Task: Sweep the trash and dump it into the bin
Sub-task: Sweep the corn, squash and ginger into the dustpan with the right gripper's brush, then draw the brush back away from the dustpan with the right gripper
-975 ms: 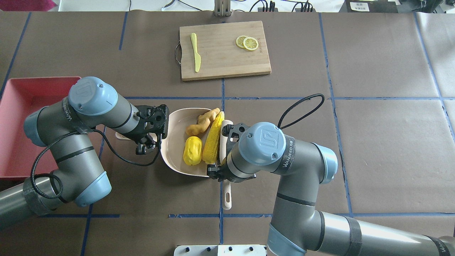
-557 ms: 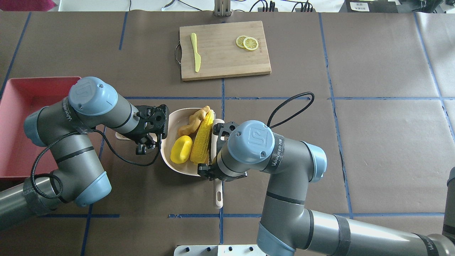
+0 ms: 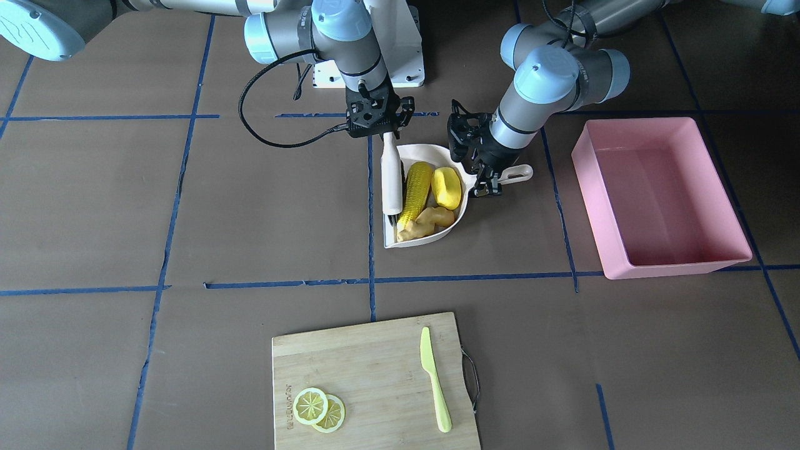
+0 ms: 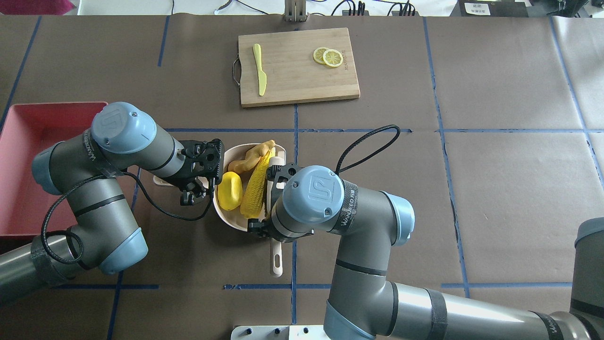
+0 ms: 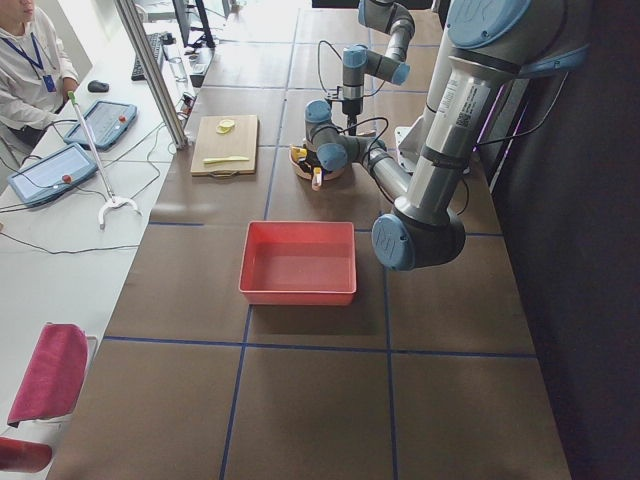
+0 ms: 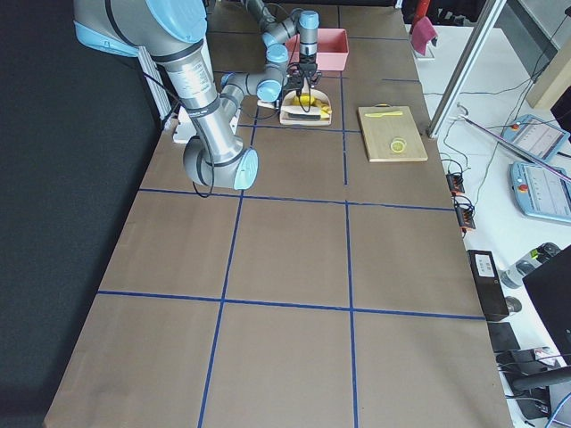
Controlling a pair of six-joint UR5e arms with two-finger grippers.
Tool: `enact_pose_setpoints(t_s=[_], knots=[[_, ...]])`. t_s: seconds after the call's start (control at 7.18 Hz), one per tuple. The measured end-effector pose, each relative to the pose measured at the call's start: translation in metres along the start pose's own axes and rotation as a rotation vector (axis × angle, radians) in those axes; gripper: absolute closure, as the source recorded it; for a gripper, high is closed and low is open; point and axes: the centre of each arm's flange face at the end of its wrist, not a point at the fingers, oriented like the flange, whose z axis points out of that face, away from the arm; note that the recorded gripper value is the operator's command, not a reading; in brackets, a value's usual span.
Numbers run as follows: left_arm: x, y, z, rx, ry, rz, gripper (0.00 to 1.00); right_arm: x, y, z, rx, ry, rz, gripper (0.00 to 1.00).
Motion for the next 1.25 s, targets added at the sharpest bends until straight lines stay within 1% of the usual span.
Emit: enact_pose_setpoints(t_s=[0.28,0.97,1.25], knots=[[0.000,-0.001,0.000,0.001,0.000,0.000,1.00,-0.003,0.003,0.001,0.010,-0.014,-0.013,1.00],[0.000,0.000,0.000,-0.001,0.000,-0.001,1.00,0.007,0.009,-0.004,0.005,-0.020,-0.014,1.00],[0.000,0.001,0.001,-0.002,-0.002,-0.001,1.00,0.019,0.018,-0.007,0.001,-0.020,-0.019,1.00]])
